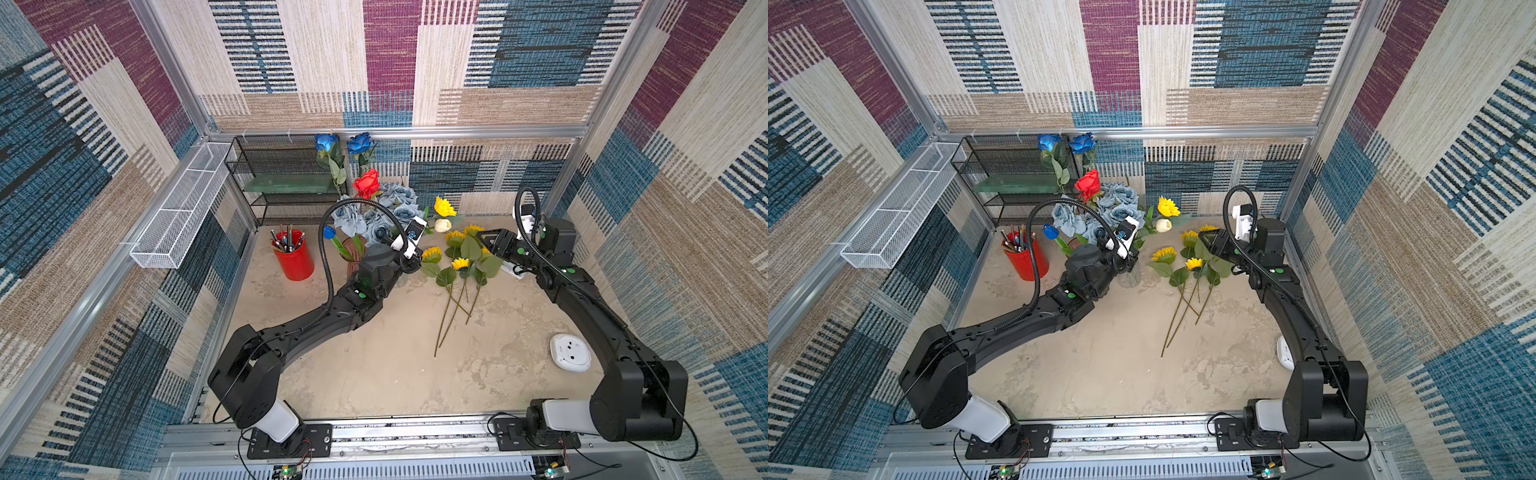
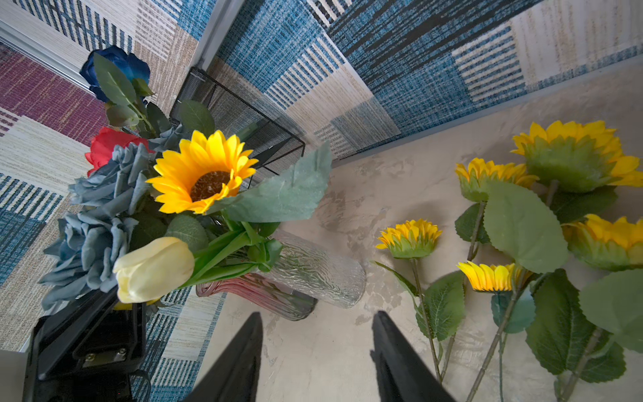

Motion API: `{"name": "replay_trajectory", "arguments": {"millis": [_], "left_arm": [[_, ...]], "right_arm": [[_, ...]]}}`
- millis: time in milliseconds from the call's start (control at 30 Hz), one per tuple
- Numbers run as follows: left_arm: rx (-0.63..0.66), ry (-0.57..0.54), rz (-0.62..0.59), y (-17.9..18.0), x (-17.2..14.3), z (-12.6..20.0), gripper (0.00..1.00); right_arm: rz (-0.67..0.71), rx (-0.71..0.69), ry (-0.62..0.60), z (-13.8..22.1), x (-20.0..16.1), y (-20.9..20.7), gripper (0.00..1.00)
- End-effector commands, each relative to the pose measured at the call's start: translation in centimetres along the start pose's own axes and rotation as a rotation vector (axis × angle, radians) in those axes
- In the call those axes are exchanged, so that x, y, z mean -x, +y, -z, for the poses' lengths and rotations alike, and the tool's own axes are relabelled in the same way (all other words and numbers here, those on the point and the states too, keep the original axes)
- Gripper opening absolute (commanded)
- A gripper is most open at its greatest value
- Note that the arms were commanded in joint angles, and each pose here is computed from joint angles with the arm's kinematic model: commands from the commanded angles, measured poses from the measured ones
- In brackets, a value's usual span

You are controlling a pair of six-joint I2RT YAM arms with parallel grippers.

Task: Pick out yellow flowers from the vase
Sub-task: Pick up the flower from the vase.

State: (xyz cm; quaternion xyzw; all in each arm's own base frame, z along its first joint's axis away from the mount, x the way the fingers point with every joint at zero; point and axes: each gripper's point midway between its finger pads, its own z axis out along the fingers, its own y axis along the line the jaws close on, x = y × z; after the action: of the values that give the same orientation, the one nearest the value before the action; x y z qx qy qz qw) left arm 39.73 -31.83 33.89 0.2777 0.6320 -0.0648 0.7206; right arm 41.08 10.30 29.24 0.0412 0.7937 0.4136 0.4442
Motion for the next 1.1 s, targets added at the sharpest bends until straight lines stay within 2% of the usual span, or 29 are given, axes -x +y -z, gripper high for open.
{"name": "replay_trajectory", "arguments": {"millis": [0, 333, 700, 800, 867, 900, 967, 1000, 1067], "left_arm": [[-0.011, -0.007, 0.000, 0.1, 0.5, 0.3, 0.08], [-0.102, -0.008, 0.039, 0.6, 4.4, 3.1, 0.06], [-0.129, -0.050, 0.026, 2.1, 9.3, 4.7, 0.07], [-0.140, -0.061, 0.032, 2.5, 10.8, 5.0, 0.07], [-0.144, -0.074, 0.034, 2.8, 11.7, 5.1, 0.07], [-0.143, -0.082, 0.033, 3.0, 12.2, 5.2, 0.07], [-0.148, -0.088, 0.031, 3.2, 13.0, 5.4, 0.07], [-0.151, -0.090, 0.031, 3.4, 13.5, 5.4, 0.07], [-0.159, -0.092, 0.029, 3.6, 14.3, 5.6, 0.07]], "right_arm": [[0.017, 0.017, -0.011, 0.1, 0.5, 0.6, 0.54], [0.018, 0.023, -0.010, -0.1, 0.5, 0.6, 0.54], [0.034, 0.055, -0.013, -0.1, 0.3, 1.4, 0.55], [0.052, 0.047, -0.030, 0.2, 0.7, 1.7, 0.63], [0.060, 0.041, -0.040, 0.4, 0.8, 1.8, 0.71], [0.064, 0.039, -0.045, 0.5, 0.9, 1.8, 0.76], [0.077, 0.034, -0.054, 0.7, 1.1, 2.0, 0.93], [0.081, 0.032, -0.057, 0.8, 1.2, 2.0, 0.96], [0.089, 0.035, -0.064, 1.0, 1.4, 2.3, 0.96]]}}
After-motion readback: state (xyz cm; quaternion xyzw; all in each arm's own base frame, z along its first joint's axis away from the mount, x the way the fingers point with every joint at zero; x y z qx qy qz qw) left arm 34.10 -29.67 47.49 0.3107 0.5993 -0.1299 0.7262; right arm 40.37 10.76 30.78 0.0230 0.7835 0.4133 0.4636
